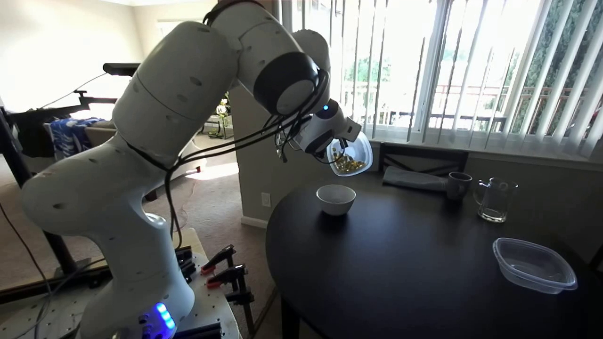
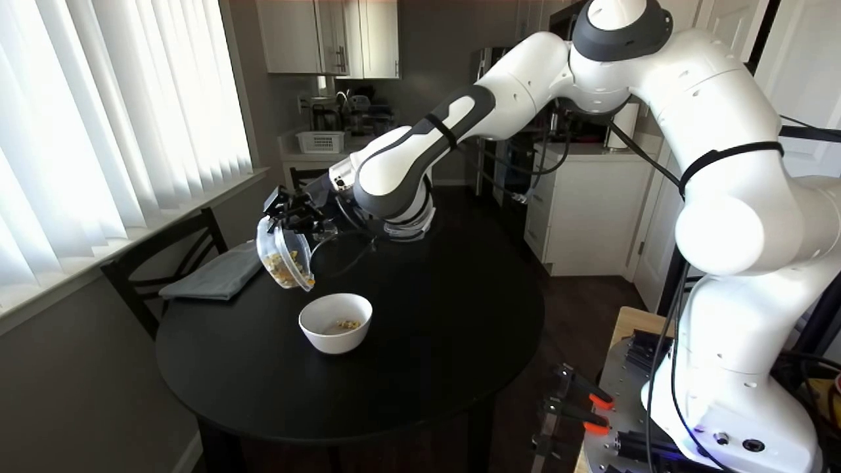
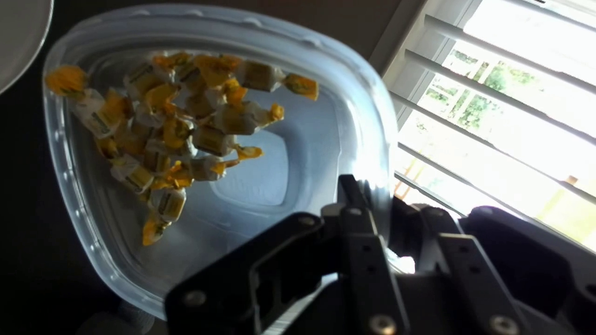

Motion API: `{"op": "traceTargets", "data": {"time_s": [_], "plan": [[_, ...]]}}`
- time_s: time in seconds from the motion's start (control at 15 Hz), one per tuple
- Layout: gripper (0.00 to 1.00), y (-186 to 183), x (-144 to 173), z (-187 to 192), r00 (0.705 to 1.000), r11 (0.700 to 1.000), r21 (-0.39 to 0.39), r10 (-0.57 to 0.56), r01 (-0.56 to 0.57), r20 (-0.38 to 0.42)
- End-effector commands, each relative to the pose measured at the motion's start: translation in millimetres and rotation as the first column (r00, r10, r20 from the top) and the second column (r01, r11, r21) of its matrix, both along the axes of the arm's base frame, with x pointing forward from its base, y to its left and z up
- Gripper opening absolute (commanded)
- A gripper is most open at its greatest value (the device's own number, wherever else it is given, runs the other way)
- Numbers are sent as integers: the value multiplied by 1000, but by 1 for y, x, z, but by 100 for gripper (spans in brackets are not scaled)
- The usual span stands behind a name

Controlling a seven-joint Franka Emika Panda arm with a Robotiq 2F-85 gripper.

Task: Pour the contents in the clear bowl into the white bowl.

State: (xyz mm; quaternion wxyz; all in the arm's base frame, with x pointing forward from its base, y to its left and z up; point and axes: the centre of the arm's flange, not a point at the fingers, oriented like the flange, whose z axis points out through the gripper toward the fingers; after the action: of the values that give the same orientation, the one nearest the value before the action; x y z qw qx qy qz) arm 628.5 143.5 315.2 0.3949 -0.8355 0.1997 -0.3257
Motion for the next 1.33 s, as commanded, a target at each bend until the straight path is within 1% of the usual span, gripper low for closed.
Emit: {"op": "traceTargets", "data": {"time_s": [0.0,0.47,0.87,1.27], "plan": [[1,-3,-20,-17,999,999,37,35,-37,37],[1,-12,-21,-32,996,996,62,67,-71,53],[1,-19,-32,-37,992,980,158,111,-120,63],[1,-25,-42,-49,991,972,193,122,-130,53]]}}
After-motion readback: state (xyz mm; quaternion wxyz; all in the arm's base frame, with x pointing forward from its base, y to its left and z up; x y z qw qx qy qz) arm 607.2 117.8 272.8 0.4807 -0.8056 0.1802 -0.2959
